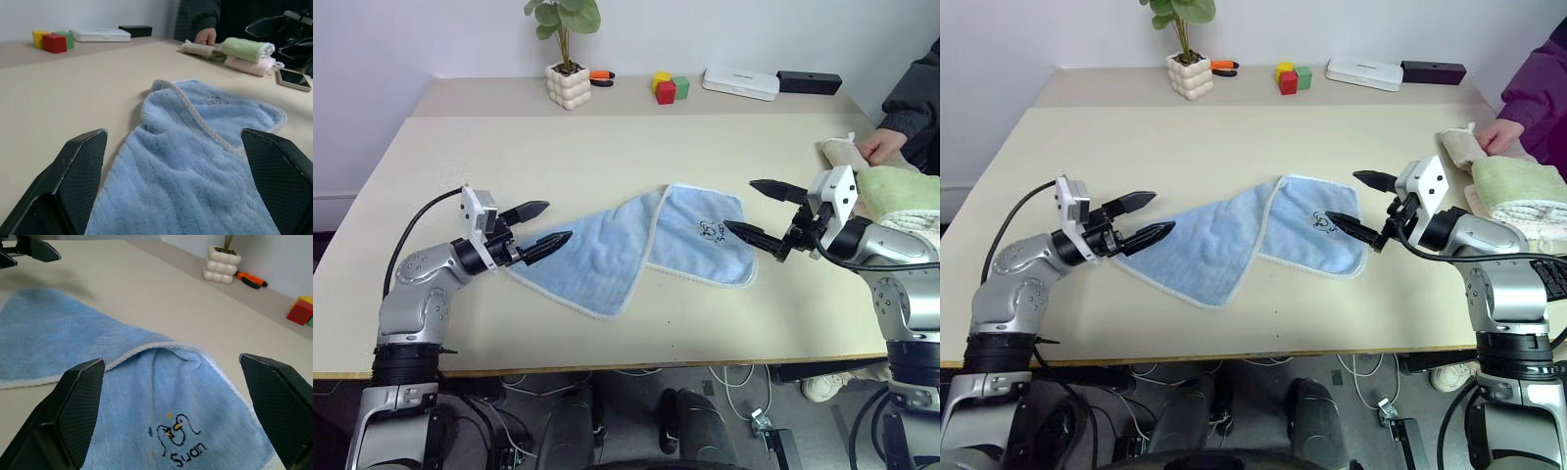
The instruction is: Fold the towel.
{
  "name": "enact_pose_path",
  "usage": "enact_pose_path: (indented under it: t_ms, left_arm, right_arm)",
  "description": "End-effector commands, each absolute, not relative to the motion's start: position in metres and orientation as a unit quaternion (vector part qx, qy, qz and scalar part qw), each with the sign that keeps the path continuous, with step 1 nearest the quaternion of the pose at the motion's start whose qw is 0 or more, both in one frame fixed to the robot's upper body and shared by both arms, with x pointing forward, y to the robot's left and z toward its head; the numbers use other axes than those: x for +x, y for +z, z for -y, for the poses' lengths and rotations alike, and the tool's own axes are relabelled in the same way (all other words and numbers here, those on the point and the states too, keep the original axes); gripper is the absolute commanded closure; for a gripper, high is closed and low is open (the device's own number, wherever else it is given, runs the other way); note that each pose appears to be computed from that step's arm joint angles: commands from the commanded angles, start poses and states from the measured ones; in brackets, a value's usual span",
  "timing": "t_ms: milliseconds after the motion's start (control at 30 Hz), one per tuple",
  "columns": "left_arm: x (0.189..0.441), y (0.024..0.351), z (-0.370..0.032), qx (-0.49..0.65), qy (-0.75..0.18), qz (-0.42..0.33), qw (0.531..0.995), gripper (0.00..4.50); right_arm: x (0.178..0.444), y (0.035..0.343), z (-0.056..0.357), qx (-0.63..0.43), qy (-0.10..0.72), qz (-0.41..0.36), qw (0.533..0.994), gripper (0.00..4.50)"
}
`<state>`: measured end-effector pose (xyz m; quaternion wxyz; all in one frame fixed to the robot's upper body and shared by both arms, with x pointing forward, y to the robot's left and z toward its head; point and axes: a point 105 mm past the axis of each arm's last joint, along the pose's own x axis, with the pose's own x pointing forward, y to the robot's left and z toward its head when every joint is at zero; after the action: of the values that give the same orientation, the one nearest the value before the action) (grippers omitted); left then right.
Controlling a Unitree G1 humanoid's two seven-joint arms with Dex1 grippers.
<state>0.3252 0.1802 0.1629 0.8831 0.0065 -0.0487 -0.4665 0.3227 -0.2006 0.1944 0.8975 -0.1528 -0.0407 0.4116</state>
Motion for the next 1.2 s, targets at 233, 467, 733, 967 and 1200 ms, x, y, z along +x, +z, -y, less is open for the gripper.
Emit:
enact_pose_path:
  t_ms: [233,467,733,967,1200]
  left_arm:
    - [0.288,0.174,-0.153,-0.006,-0.596,0.02,0.802,0.04]
    - [0.279,0.158,-0.148,0.072,-0.632,-0.035,0.771,0.04]
    - [0.269,0.144,-0.12,0.112,-0.663,-0.025,0.74,0.04]
    - [0.26,0.121,-0.116,0.215,-0.689,-0.03,0.692,0.04]
    - [0.272,0.112,-0.111,0.26,-0.676,-0.01,0.689,0.04]
  right_arm:
    - [0.309,0.202,0.197,-0.172,0.408,0.057,0.895,0.0]
    - [0.312,0.2,0.19,-0.165,0.403,0.071,0.898,0.0]
    - [0.312,0.194,0.179,-0.144,0.41,0.082,0.897,0.0]
    - [0.312,0.191,0.173,-0.141,0.41,0.09,0.897,0.0]
    - [0.312,0.191,0.167,-0.135,0.405,0.102,0.899,0.0]
